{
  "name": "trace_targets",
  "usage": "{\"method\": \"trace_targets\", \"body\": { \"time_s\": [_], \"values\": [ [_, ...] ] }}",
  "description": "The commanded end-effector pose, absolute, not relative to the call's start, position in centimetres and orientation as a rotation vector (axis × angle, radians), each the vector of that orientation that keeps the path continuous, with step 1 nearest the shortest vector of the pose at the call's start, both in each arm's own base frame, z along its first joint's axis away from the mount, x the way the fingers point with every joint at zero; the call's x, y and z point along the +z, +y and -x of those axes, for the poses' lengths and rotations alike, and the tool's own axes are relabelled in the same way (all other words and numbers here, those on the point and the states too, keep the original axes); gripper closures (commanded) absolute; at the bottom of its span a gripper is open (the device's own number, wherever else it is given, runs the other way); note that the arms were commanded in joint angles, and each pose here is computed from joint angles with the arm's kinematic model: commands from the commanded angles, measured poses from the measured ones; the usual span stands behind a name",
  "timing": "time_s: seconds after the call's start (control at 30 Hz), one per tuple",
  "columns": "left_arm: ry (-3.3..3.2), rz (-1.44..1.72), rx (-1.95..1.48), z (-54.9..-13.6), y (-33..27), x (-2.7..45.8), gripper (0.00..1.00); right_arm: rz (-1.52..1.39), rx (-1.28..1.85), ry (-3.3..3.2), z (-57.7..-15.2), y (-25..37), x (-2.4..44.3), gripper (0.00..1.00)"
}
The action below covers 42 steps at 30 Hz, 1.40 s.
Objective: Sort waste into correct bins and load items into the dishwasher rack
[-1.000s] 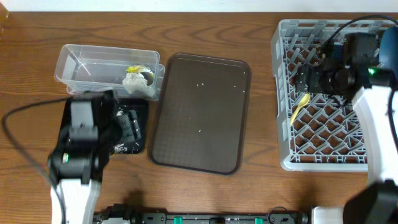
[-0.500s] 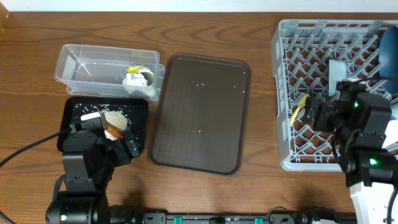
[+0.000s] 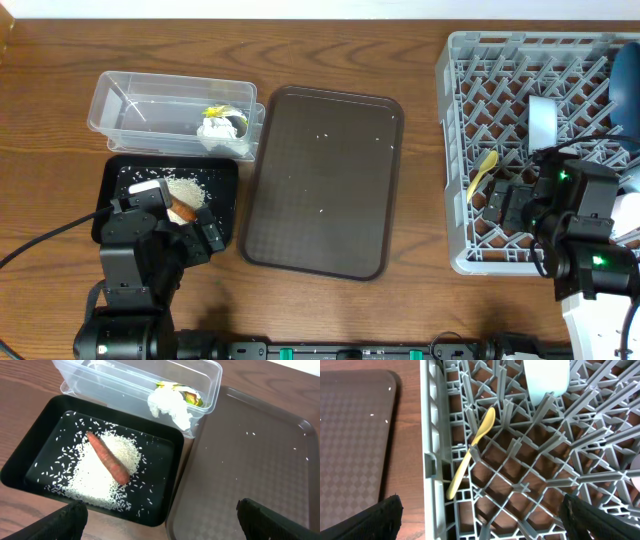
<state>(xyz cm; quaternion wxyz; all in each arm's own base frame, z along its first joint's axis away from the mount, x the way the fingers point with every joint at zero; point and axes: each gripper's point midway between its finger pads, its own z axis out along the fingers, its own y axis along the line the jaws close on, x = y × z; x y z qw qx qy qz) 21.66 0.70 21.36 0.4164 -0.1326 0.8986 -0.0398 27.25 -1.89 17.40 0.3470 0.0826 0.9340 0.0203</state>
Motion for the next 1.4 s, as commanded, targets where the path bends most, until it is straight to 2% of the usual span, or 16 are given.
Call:
{"method": "trace_targets", "body": {
  "time_s": [0.0,0.47,0.73,1.07,1.37],
  "values": [
    [2.260,0.338,-0.088,-21.7,0.8,21.1,0.02,-0.231,0.044,2.435,-27.2,-2.0,17.0,0.01],
    [2.260,0.338,-0.088,-21.7,0.8,21.1,0.02,-0.221,0.037,2.396,-25.6,-1.9,17.7,0.01],
    [2.260,0.338,-0.088,-21.7,0.8,21.1,0.02,-0.170,0.041,1.981,-25.5,-1.7,21.2,0.01],
    [2.260,0.338,-0.088,-21.7,0.8,21.1,0.02,0.091,0.047,1.616,-25.2,1.4,20.3,0.01],
    [2.260,0.338,-0.088,-21.7,0.8,21.1,0.02,0.126,-0.014,1.506,-24.6,1.3,19.3,0.01]
  ]
}}
